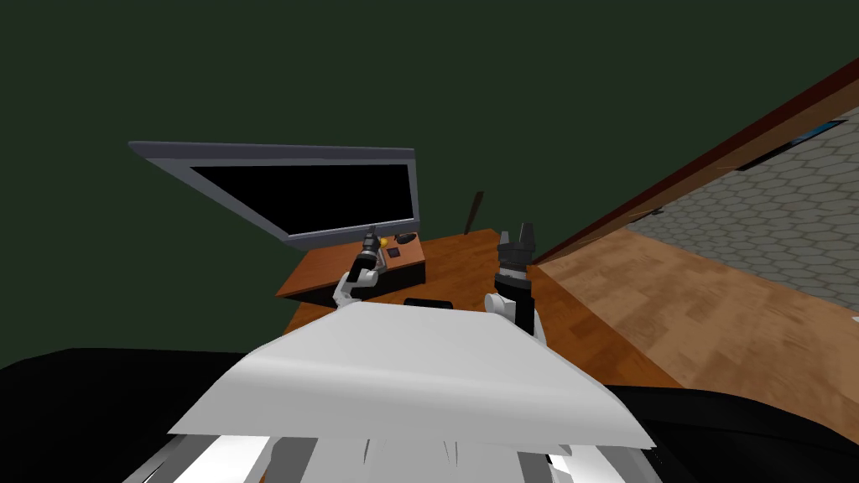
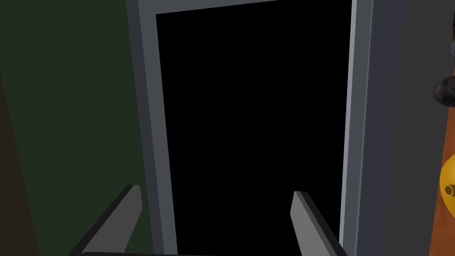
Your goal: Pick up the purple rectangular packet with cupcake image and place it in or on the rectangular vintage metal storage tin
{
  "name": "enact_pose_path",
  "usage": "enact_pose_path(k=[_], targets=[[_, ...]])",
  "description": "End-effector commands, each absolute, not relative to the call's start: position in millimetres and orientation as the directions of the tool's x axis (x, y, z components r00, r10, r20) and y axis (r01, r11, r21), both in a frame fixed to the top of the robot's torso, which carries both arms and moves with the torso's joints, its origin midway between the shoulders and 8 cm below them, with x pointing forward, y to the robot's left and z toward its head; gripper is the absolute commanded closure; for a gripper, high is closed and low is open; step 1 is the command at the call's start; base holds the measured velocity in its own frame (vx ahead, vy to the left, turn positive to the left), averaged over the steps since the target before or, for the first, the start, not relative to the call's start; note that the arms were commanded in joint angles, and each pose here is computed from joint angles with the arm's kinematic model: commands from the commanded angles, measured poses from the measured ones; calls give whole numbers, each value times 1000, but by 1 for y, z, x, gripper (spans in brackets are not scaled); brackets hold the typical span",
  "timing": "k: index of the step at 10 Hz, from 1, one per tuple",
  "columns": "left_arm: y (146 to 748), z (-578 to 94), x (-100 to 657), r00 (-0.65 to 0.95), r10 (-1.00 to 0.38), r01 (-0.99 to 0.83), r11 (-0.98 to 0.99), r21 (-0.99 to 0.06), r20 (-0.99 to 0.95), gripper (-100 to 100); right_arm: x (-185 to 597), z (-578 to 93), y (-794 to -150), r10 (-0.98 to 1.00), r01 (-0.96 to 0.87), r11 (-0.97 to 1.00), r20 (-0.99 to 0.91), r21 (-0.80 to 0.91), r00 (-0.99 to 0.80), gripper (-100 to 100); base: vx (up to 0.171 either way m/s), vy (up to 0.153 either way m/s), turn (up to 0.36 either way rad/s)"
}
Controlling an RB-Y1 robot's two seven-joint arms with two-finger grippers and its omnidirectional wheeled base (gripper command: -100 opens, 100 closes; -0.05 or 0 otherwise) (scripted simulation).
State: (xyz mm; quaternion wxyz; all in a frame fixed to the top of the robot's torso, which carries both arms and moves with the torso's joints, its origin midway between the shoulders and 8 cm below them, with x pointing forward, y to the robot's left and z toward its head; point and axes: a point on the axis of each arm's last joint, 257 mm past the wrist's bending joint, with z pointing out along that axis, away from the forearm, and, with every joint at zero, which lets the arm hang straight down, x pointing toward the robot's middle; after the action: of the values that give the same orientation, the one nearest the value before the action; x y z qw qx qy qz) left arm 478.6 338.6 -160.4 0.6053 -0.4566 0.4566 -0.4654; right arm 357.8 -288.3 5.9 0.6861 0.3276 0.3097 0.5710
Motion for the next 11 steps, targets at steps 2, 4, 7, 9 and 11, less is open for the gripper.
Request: enact_pose_path(k=[2, 4, 7, 9, 11], targets=[[348, -186, 492, 150, -982, 67, 127, -990, -116, -100, 358, 6, -288, 986, -581, 133, -51, 803, 156, 0, 2, -44, -20], [353, -204, 502, 150, -983, 12, 106, -994, -103, -100, 358, 6, -288, 986, -581, 133, -51, 803, 156, 0, 8, -40, -24], [359, -229, 523, 152, -986, -78, 64, -995, -75, -100, 358, 6, -288, 986, -581, 133, -51, 803, 156, 0, 4, -43, -26], [364, -251, 531, 155, -986, -140, 38, -989, -60, -100, 358, 6, -288, 986, -581, 133, -51, 803, 156, 0, 9, -42, -25], [366, -265, 539, 158, -986, -194, 14, -981, -45, -100, 358, 6, -288, 986, -581, 133, -51, 803, 156, 0, 13, -37, -20]])
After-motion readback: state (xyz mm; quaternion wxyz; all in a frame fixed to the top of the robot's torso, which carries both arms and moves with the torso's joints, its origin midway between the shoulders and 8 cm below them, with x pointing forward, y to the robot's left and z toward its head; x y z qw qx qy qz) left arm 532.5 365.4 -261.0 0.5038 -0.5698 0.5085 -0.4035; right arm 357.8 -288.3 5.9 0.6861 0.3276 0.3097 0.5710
